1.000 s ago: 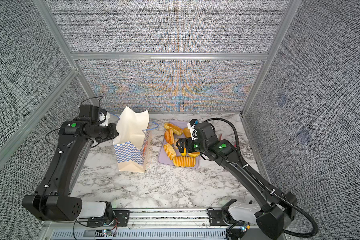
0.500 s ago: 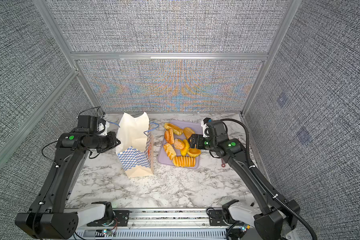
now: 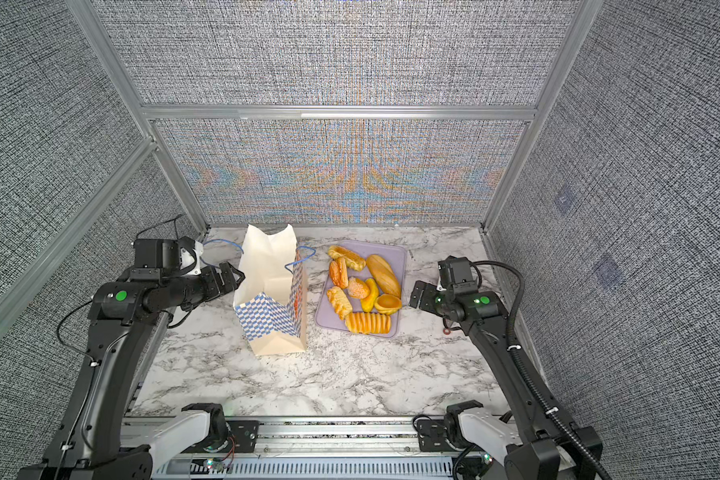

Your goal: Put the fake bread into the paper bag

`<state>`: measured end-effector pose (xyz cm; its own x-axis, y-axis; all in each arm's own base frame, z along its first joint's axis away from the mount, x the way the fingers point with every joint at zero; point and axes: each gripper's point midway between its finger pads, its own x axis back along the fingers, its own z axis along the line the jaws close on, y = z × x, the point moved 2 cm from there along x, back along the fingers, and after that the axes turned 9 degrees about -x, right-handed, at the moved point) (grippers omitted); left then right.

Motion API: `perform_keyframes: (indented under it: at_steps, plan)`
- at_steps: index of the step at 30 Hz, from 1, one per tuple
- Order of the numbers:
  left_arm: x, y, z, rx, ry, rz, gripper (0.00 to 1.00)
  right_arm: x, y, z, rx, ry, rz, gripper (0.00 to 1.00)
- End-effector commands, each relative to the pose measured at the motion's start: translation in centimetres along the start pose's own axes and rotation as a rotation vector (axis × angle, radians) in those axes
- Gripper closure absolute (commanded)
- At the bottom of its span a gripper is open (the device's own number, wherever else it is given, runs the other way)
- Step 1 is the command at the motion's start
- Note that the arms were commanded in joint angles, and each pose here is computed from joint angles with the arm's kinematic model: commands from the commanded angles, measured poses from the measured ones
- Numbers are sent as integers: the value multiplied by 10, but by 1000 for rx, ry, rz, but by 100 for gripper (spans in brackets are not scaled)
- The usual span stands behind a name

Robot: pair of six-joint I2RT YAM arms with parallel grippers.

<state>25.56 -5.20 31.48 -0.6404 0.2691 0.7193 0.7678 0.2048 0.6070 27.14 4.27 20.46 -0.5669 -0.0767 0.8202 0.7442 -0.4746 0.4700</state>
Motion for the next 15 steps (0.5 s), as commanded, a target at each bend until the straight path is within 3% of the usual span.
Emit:
perform_keyframes:
  at_steps: [1, 7, 12, 15]
  plan:
    - [12, 9, 6, -27, 52, -80, 2, -14, -6, -32, -55, -97, 16, 1]
    - [20, 12, 3, -43, 44, -135, 2, -59, -1, -62, -108, -139, 111, 1]
    - [21, 12, 0, -34, 17, -189, 1, -92, 2, -71, -81, -212, 220, 2]
    - [20, 11, -2, -30, -5, -213, 2, -104, 18, -74, -81, -237, 211, 2]
